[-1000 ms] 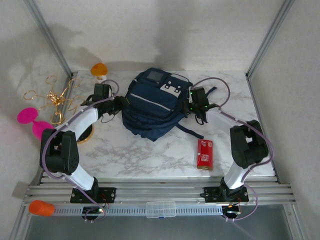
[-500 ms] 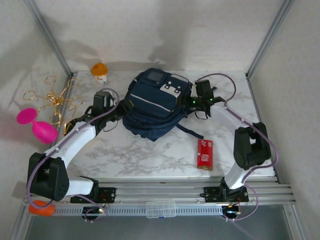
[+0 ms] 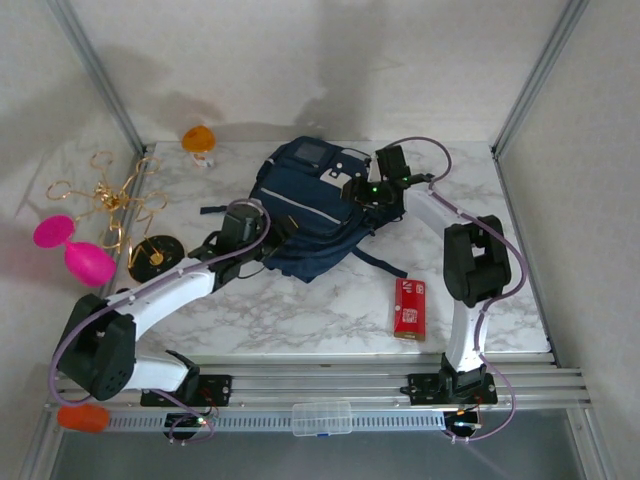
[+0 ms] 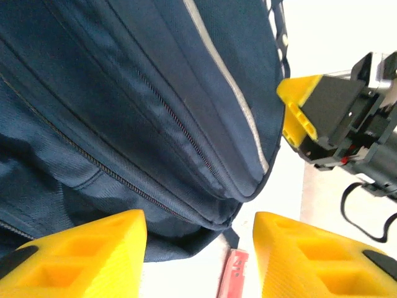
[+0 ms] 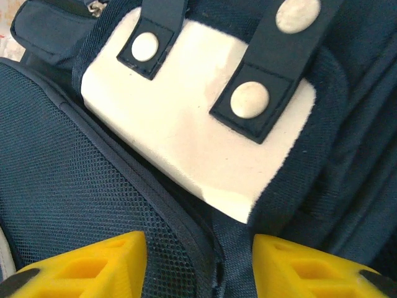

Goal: Pack books, pencil case, and school supplies into a backpack

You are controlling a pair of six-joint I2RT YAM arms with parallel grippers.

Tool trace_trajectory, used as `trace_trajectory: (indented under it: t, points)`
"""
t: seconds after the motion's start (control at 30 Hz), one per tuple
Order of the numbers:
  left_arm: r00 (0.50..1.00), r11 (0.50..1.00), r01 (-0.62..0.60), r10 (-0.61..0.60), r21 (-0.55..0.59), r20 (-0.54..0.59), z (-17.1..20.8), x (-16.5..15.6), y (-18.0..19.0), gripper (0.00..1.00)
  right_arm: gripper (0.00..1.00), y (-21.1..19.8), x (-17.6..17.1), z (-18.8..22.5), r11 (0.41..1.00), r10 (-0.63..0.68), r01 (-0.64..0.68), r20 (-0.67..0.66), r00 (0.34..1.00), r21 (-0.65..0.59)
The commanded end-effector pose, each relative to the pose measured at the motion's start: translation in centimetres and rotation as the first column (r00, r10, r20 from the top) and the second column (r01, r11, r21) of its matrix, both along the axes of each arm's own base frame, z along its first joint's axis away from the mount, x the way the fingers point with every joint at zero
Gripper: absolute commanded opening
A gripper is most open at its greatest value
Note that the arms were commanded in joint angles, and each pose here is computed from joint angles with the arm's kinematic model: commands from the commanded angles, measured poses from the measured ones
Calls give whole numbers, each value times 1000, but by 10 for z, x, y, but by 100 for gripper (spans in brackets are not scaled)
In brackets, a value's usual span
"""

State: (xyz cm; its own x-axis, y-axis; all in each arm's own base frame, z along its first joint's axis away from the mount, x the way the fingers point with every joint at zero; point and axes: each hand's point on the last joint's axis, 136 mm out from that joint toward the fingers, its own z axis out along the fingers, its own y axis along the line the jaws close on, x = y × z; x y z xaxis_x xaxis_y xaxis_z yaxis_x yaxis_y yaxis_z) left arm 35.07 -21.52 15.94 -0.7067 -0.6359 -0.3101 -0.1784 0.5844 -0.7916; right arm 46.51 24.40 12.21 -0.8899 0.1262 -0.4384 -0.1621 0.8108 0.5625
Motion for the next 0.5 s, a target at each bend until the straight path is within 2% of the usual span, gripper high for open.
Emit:
trace_trajectory:
  t: [0.0, 0.23, 0.33, 0.47]
  points:
    - [998, 998, -59, 58, 10, 21, -8, 11, 2, 47, 43, 15, -1, 0, 998, 48, -47, -25, 999, 44]
    - [998, 997, -55, 55, 58, 5, -24, 17, 1, 45, 18, 21, -1, 2, 995, 72, -70, -24, 997, 66]
    - [999, 996, -52, 51, 75, 13, -28, 23, -1, 44, 2, 19, -4, 10, 996, 64, -64, 0, 998, 69]
    - [999, 997, 3, -7, 81, 50, -24, 37, -16, 44, 0, 15, -14, 20, 995, 58, -58, 7, 998, 86]
